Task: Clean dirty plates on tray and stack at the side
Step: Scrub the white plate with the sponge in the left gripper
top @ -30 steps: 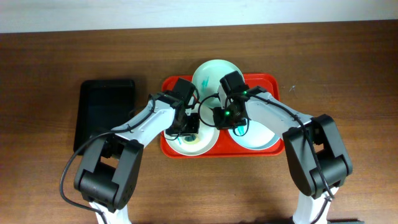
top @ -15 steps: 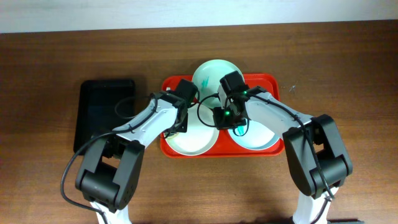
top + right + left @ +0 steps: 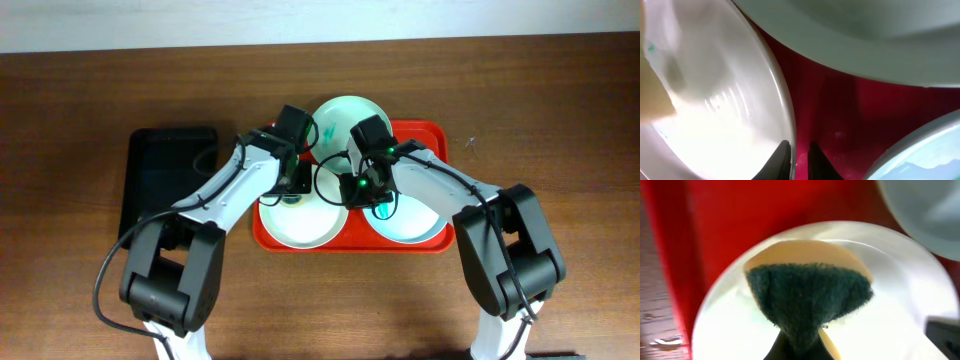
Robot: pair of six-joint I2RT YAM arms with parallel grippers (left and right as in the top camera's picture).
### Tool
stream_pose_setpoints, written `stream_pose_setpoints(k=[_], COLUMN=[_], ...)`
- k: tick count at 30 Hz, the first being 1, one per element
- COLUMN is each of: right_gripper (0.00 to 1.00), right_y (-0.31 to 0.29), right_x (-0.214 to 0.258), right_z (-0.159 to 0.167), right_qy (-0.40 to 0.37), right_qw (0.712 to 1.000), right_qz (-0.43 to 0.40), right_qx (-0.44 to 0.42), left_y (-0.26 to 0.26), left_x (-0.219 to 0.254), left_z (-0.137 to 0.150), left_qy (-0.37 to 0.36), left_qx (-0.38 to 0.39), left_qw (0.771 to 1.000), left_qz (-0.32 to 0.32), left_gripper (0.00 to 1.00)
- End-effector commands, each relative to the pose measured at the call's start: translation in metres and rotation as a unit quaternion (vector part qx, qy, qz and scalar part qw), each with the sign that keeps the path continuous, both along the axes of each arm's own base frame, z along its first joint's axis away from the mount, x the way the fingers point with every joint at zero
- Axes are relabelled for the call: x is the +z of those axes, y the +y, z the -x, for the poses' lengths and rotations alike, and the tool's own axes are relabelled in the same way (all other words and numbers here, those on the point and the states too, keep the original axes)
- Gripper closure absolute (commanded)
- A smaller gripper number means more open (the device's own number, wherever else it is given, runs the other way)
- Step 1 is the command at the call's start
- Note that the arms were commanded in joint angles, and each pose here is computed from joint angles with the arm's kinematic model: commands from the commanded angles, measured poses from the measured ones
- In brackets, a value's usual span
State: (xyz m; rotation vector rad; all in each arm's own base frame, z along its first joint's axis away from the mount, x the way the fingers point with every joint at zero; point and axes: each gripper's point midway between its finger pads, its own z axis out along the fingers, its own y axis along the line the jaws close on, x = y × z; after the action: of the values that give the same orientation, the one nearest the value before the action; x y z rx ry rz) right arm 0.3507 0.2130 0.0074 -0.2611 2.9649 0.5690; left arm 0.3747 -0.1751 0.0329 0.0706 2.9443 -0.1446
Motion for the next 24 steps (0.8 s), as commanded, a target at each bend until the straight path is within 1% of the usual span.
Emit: stream_pose_setpoints(k=[1, 5, 9, 11, 12, 13, 17, 18, 21, 24], right_gripper=[0.86, 0.86, 0.86, 0.87, 0.87, 0.87, 0.86, 0.87, 0.87, 0.87], right_y=[-0.005, -0.005, -0.006, -0.006, -0.006, -0.006, -0.006, -0.006, -0.006, -0.006], right_x=[-0.010, -0.010, -0.010, -0.010, -0.010, -0.010, -0.010, -0.010, -0.010, -0.010], right_z=[0.005, 0.005, 0.005, 0.005, 0.005, 0.005, 0.005, 0.005, 0.005, 0.005], right_qy=[0.010, 0.010, 0.011, 0.011, 0.011, 0.010, 0.010, 0.010, 0.010, 0.009], right_qw=[1.000, 1.000, 1.000, 1.000, 1.000, 1.000, 1.000, 1.000, 1.000, 1.000], right_qz=[0.014, 0.014, 0.014, 0.014, 0.014, 0.014, 0.014, 0.014, 0.015, 0.015], right_qx=[0.001, 0.001, 0.001, 0.001, 0.001, 0.001, 0.001, 0.002, 0.003, 0.003], left_y=[-0.010, -0.008, -0.007, 0.006, 0.016, 0.032, 0.073, 0.080, 0.092, 0.089], left_x=[-0.004, -0.014, -0.027, -0.036, -0.038, -0.038, -0.028, -0.025, -0.015, 0.001], left_z=[0.009, 0.010, 0.004, 0.001, -0.002, -0.006, -0.017, -0.018, -0.025, -0.029], left_qy=[0.026, 0.025, 0.001, -0.012, -0.021, -0.036, -0.079, -0.086, -0.108, -0.116], left_qx=[-0.007, -0.007, -0.005, 0.004, 0.010, 0.021, 0.046, 0.050, 0.061, 0.067], left_qw=[0.999, 0.999, 0.999, 1.000, 0.999, 0.997, 0.979, 0.974, 0.963, 0.964], left_qz=[0.041, 0.039, 0.037, 0.003, -0.024, -0.068, -0.183, -0.203, -0.241, -0.230], left_gripper=[1.00, 1.00, 1.00, 1.00, 1.00, 1.00, 1.00, 1.00, 1.00, 1.00])
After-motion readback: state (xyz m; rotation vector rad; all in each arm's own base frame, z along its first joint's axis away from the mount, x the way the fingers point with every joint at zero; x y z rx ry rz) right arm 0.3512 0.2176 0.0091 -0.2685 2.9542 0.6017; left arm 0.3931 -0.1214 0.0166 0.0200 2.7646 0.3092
